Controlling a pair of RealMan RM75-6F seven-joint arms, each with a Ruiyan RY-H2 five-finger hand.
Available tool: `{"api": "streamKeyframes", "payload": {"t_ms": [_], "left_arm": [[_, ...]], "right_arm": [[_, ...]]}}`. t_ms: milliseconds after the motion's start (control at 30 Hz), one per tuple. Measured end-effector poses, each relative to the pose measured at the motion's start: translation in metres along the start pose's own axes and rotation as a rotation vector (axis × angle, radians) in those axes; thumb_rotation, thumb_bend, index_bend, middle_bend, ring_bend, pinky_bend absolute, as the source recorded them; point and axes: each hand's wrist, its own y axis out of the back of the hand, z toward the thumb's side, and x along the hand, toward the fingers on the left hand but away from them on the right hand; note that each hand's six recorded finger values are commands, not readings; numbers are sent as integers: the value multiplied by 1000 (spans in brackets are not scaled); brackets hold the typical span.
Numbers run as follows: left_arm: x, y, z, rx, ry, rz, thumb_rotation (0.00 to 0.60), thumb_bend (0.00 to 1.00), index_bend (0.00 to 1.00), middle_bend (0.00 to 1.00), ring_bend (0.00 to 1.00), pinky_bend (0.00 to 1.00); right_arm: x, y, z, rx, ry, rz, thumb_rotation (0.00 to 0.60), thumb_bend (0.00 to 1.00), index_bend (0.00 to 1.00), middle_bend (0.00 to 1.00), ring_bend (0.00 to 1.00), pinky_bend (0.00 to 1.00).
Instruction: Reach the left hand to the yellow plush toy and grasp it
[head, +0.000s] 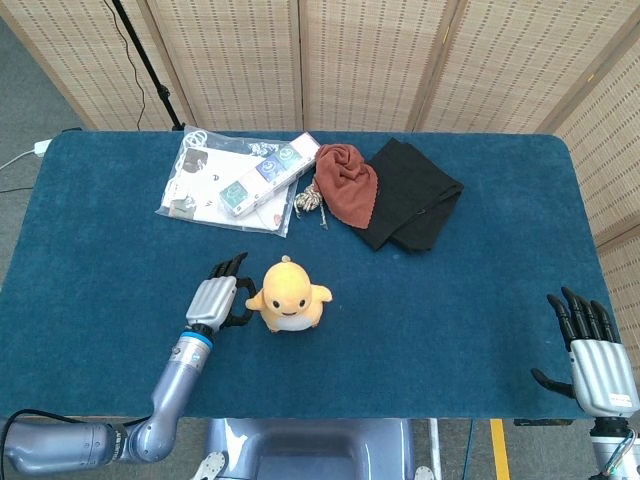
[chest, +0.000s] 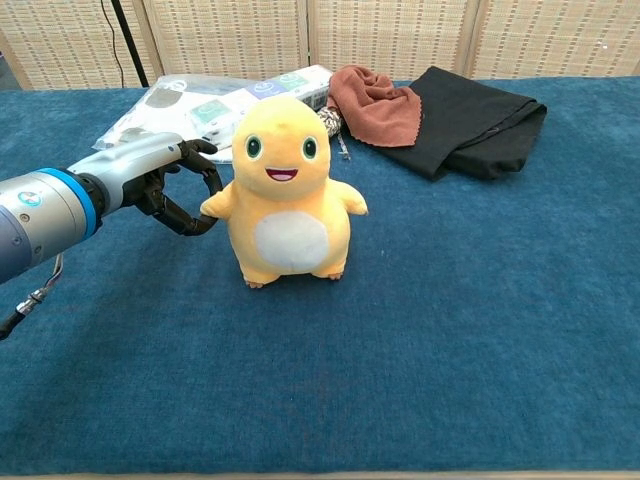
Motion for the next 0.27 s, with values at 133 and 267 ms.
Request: {"api": "streamKeyframes", "payload": {"t_ms": [133,267], "left_arm": [[-1,0,0,0,5,0,600,452,627,0,0,0],[-3,-1,-2,-11,11,-4,600,451,627,0,0,0]], "right_arm": [[0,0,0,0,0,2,600,0,0,0,0,0],[-1,0,2,-12,6,6,600,0,0,0,0,0]]}}
